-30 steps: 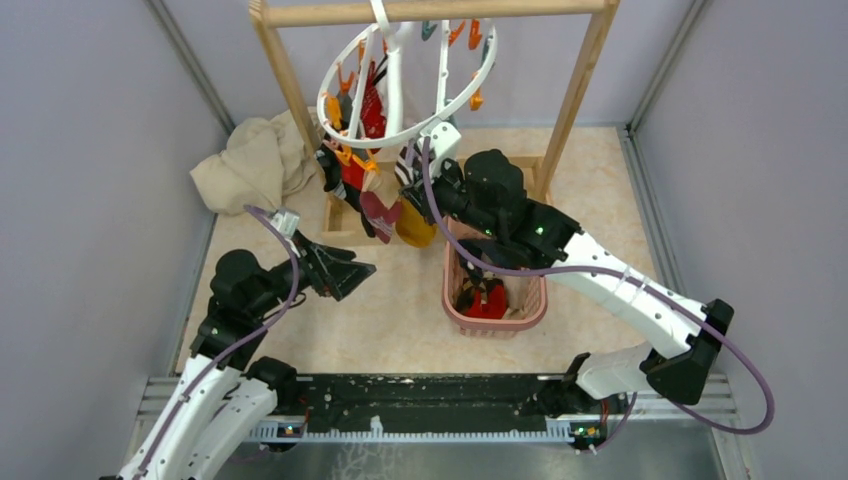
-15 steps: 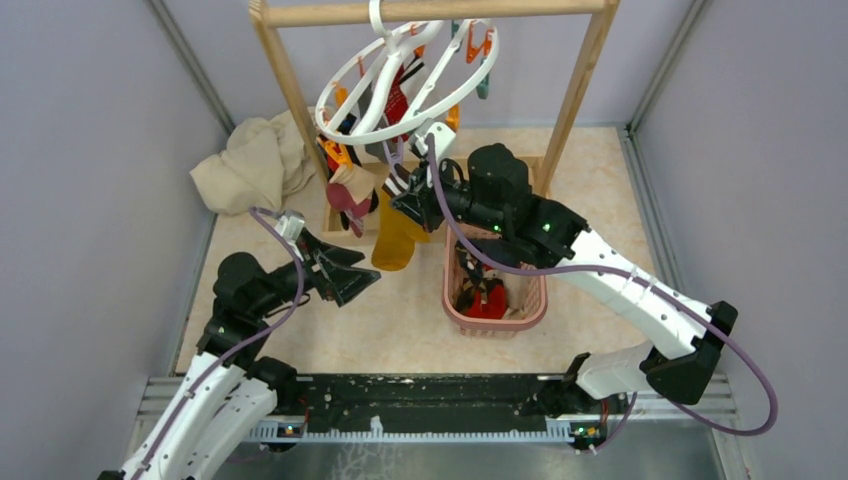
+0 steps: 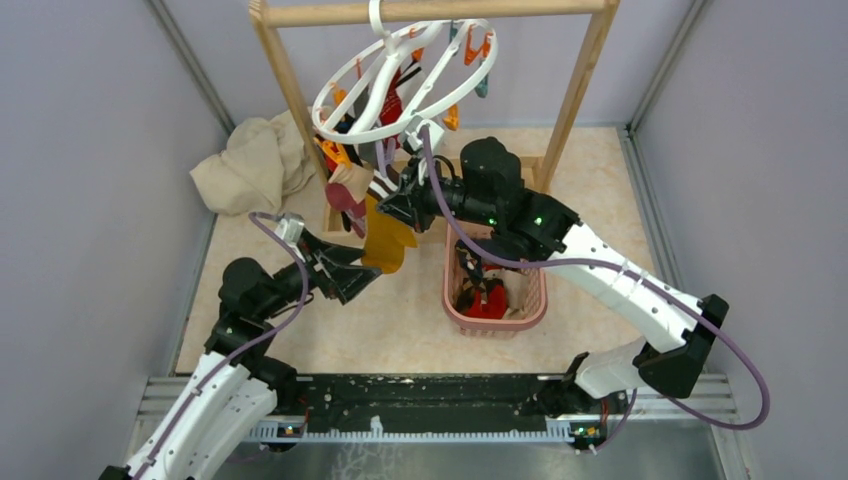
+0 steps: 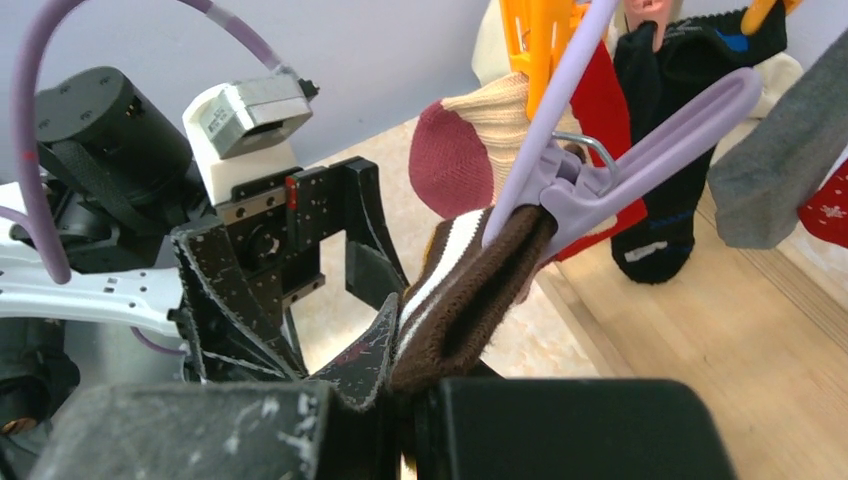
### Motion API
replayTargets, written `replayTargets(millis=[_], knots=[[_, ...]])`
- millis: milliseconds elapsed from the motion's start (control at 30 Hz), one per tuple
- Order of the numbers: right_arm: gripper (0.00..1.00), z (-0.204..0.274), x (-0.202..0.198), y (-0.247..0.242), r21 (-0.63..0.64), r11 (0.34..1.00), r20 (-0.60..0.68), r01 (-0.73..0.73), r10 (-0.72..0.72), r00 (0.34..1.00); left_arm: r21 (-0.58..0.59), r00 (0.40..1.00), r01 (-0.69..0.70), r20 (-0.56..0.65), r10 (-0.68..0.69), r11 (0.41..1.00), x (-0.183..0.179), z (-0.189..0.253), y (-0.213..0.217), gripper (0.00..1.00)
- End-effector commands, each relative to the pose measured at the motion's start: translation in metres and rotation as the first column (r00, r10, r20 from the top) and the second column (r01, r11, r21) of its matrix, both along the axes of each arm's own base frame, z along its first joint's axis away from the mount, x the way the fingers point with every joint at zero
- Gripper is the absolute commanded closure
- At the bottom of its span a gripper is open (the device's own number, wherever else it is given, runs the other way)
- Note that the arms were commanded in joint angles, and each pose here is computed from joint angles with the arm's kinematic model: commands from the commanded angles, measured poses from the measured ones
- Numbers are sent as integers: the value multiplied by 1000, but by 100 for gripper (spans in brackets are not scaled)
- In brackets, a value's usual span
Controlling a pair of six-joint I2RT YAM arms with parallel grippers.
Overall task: Remove the socks clipped to the hanger
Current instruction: Remove the sock from the hanger.
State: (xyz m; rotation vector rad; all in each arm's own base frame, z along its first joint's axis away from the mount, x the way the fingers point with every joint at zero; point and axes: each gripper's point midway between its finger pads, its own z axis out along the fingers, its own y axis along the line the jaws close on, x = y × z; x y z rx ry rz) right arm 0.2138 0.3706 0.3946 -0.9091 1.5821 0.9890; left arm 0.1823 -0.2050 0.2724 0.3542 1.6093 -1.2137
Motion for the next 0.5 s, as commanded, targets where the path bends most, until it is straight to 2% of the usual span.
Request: replayTargets(millis=[0, 267, 467], knots=[[100, 30, -7, 4, 56, 997, 25, -53, 52, 998, -35, 996, -77, 47, 79, 996, 13, 8, 5, 1], [100, 24, -6, -2, 11, 999, 25, -37, 37, 999, -31, 979, -192, 57, 194, 981, 26, 5, 19, 1], [100, 21, -5, -2, 16, 999, 18, -44, 44, 999, -43, 985, -156, 67, 159, 987, 26, 5, 12, 1]])
